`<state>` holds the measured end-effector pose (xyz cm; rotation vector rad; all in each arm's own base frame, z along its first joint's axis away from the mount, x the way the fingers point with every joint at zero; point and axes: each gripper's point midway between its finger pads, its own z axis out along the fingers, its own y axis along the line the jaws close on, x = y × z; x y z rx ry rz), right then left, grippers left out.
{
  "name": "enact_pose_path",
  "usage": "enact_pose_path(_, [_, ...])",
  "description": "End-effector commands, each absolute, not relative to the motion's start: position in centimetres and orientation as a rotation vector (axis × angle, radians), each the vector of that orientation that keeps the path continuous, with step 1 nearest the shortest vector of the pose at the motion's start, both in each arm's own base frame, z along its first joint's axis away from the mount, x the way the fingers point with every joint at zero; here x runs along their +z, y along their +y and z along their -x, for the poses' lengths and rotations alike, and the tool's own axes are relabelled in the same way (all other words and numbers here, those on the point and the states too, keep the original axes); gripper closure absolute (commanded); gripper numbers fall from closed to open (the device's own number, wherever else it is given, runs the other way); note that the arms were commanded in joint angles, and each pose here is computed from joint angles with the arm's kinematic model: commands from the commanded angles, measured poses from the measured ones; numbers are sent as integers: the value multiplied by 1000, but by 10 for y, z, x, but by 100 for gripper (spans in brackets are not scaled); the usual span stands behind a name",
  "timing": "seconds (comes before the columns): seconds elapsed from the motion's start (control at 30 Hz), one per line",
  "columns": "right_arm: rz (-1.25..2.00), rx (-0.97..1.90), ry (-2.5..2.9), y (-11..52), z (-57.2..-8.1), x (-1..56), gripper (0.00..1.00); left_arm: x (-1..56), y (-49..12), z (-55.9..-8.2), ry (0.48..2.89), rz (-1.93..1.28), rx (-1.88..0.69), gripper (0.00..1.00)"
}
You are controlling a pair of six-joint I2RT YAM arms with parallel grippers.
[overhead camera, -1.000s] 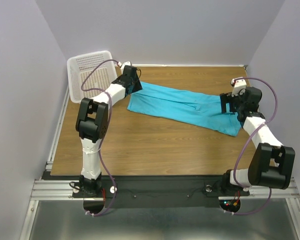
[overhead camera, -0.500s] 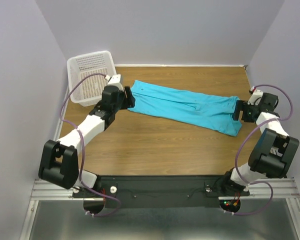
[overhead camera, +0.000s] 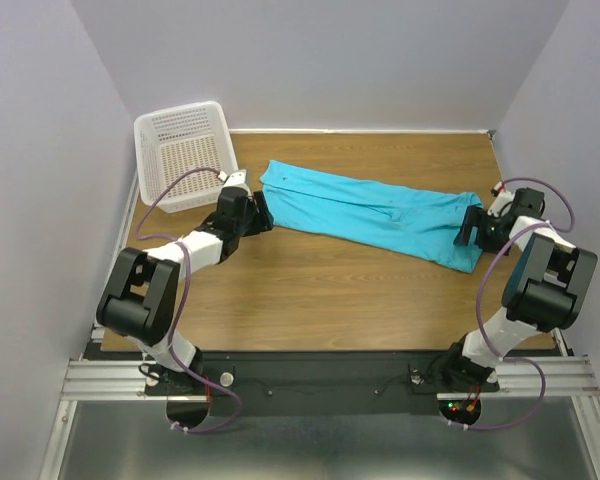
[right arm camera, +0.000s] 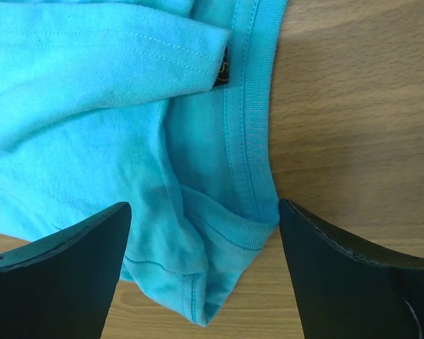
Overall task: Fold and stack the t-shirts
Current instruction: Fold the tshirt
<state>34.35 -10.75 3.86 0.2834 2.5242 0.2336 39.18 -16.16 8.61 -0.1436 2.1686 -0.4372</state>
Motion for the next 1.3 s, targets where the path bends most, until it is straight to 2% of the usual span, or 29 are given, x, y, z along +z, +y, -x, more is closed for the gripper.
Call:
enact_pose_path(0.0, [-283,253,2489,-103,-343,53,10,103,-167,-423,2082,183,-444,31])
enact_pose_path(0.43, [-252,249,2382,-100,-351,92,9,40,-153,-445,2206,318,-267,35])
enact_pose_path(0.5, [-243,263,2376,-98,-351,94,9,30,-152,-444,2225,325,-256,39])
enact_pose_path(0.63, [-236,269,2368,-96,-349,96,9,22,-154,-446,2241,336,-258,53])
enact_pose_path(0.7, [-230,267,2356,-95,-348,101,9,24,-156,-445,2248,334,-265,72])
enact_pose_path(0.87, [-212,255,2334,-94,-348,109,9,35,-156,-432,2248,332,-299,100])
enact_pose_path(0.93, [-205,245,2331,-96,-348,111,9,50,-160,-425,2229,333,-344,100])
enact_pose_path(1.1, [-180,214,2327,-100,-350,113,9,61,-167,-375,2263,398,-457,100])
enact_pose_path(1.27, [-163,196,2310,-103,-355,122,9,33,-160,-297,2366,569,-560,100])
